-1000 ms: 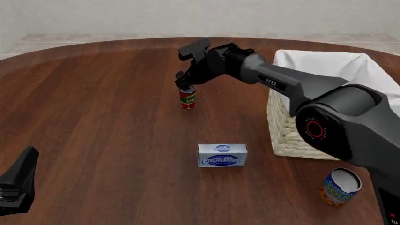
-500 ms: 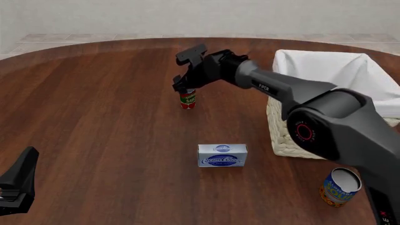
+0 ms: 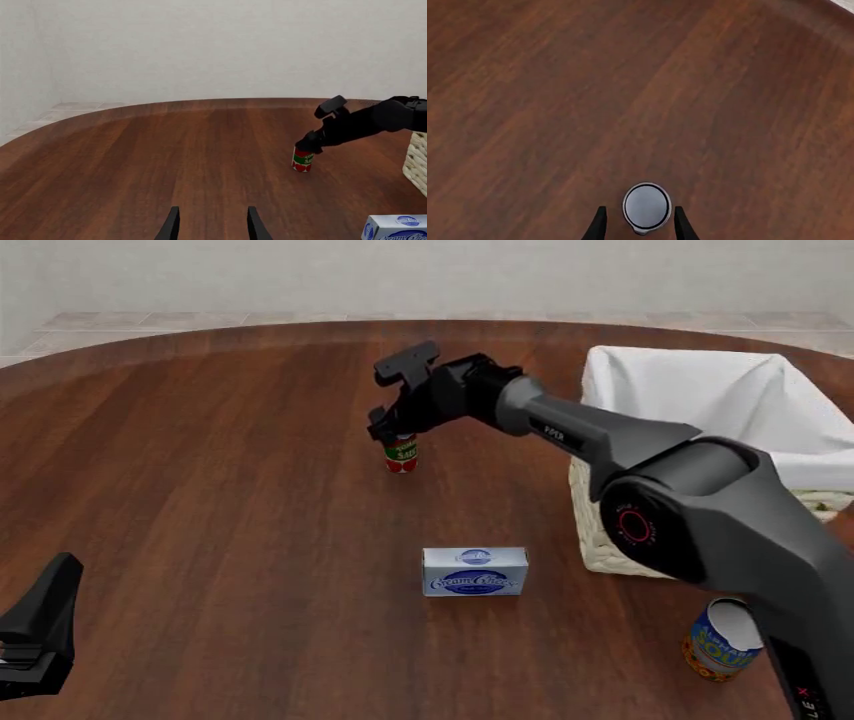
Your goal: Pick up the tomato sauce, and put it in the basket.
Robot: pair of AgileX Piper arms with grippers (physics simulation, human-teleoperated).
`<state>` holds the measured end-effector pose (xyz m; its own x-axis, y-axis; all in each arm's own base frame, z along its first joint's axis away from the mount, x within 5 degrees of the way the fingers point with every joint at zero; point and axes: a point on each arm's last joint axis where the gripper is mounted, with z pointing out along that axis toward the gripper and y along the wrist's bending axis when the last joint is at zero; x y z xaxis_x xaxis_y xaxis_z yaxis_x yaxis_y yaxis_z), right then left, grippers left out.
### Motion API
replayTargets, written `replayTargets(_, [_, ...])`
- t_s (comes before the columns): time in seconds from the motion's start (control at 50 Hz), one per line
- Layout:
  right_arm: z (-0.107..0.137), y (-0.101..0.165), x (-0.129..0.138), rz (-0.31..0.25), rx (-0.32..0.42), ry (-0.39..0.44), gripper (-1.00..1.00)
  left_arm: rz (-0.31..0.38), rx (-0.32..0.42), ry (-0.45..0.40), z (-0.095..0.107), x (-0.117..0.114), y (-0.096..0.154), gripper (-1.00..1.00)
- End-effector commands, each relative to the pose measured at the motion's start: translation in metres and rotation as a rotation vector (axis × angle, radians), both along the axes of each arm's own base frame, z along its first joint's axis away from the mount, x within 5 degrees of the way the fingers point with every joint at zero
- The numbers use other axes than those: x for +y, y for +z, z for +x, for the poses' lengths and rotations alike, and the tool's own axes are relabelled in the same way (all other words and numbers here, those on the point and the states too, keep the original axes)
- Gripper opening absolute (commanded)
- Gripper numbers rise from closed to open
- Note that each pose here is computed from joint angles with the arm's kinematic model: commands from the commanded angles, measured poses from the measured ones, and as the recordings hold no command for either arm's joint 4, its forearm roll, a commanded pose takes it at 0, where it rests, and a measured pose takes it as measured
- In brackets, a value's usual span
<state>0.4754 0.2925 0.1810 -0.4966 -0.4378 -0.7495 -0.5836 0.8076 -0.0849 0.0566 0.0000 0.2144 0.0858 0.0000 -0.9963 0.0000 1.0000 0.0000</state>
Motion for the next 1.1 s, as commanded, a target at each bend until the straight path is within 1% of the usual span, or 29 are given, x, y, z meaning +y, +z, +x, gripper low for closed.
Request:
replayTargets(0.02, [0.002,-0.005,0.000,-0.005,0.003,0.000,1.00,0.000,0.000,0.000,0.000,0.000,0.000,1.00])
replayTargets(0.9, [0.015,-0.030,-0.002,-0.033,0.028,-0.005,1.00,0.000,0.000,0.000,0.000,0.000,0.000,1.00])
replayTargets(1.1, [0.012,-0.035,0.000,-0.035,0.037,-0.001,1.00,0.000,0.000,0.000,0.000,0.000,0.000,1.00])
